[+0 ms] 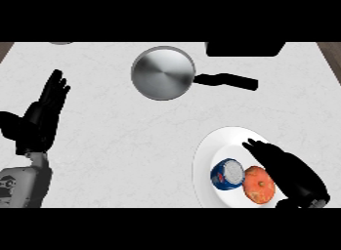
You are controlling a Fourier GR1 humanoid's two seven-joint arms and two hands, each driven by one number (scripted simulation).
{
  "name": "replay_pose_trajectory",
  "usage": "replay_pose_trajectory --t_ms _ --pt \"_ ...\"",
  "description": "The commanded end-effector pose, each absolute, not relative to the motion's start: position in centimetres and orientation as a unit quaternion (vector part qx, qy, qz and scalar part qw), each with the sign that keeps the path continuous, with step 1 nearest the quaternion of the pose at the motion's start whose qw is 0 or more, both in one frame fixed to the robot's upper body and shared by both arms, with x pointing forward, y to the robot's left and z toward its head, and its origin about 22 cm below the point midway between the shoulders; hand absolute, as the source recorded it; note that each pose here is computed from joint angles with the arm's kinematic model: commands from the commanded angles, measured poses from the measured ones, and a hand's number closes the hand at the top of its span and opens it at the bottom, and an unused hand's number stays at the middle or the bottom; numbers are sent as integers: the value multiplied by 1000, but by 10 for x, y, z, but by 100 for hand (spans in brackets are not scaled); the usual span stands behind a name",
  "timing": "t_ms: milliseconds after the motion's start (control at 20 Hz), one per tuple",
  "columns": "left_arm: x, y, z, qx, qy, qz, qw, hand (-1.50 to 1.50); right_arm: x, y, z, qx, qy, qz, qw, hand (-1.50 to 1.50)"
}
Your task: Pick the squash from the plate and place it in the pan
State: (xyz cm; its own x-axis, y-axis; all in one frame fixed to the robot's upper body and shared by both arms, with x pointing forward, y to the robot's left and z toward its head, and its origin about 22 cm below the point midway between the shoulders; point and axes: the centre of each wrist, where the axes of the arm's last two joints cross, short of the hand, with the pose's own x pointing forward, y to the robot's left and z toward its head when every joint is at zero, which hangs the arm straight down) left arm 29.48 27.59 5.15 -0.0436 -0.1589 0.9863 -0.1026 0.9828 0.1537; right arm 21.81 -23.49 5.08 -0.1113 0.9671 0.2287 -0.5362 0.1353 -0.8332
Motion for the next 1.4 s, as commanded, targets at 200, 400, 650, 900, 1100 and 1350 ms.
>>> replay_pose_trajectory --t_ms 200,400,650,900,1100,1350 --pt "281 267 45 89 -724 -21 684 0 232 -246 32 -231 -412 621 626 -150" --pt "311 279 64 91 -722 -17 686 0 232 -239 9 -214 -402 630 628 -150" --pt "278 289 43 91 -721 -27 686 0 232 -214 18 -203 -435 662 575 150" --pt "293 273 36 87 -717 -25 692 0 214 -237 2 -205 -441 656 577 150" --pt "299 274 45 81 -725 -28 684 0 231 -106 23 -219 -456 653 563 150" --pt "308 249 58 55 -735 -56 674 0 233 -69 36 -241 -471 645 551 150"
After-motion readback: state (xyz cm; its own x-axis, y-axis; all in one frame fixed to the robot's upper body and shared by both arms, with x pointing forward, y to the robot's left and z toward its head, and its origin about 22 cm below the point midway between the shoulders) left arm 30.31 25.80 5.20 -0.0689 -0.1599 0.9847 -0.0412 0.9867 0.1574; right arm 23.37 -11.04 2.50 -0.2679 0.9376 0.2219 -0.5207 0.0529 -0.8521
